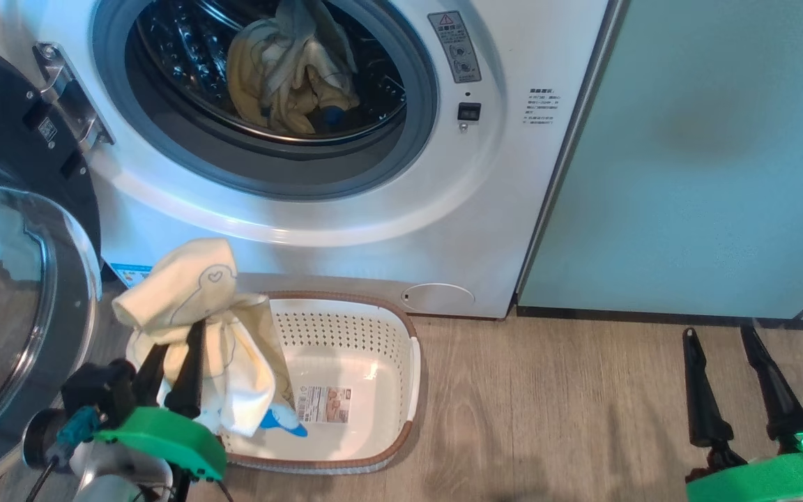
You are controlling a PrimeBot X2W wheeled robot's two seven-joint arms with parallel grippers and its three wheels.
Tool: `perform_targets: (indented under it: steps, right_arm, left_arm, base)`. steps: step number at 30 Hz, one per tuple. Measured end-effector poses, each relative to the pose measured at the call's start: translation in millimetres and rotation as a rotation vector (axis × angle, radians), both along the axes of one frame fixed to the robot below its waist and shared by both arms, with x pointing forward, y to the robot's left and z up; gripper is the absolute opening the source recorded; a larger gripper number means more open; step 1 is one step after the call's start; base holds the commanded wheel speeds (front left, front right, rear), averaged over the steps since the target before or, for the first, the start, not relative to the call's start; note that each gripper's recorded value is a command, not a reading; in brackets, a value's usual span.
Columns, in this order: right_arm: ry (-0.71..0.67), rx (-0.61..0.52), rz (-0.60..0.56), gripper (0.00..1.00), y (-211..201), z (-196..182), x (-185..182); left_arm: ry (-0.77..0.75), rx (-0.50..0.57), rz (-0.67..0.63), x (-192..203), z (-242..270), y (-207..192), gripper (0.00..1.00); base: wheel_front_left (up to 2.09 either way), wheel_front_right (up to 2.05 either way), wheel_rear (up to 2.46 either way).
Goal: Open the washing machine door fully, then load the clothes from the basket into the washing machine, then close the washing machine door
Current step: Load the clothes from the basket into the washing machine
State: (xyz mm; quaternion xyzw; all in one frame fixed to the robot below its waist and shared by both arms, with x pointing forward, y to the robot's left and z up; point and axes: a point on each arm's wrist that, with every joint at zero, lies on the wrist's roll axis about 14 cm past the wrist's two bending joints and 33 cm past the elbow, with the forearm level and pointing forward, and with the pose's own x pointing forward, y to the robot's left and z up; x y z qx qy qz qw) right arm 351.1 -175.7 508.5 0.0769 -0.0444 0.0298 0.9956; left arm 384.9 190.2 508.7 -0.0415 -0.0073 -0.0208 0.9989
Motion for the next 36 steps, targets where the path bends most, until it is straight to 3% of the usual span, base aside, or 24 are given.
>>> perform_targets:
  steps: [22,36]
  right_arm:
    - [0.032,0.017,-0.01,1.0,-2,-10,1]
    - [0.073,0.033,-0.045,1.0,-13,-24,18]
  left_arm:
    - [0.045,-0.009,-0.033,8,-15,-11,0.0]
    - [0.043,-0.043,-0.089,66,-25,-31,0.0]
  base:
    - [0.0,0.0,0.0]
    - [0.0,0.0,0.0]
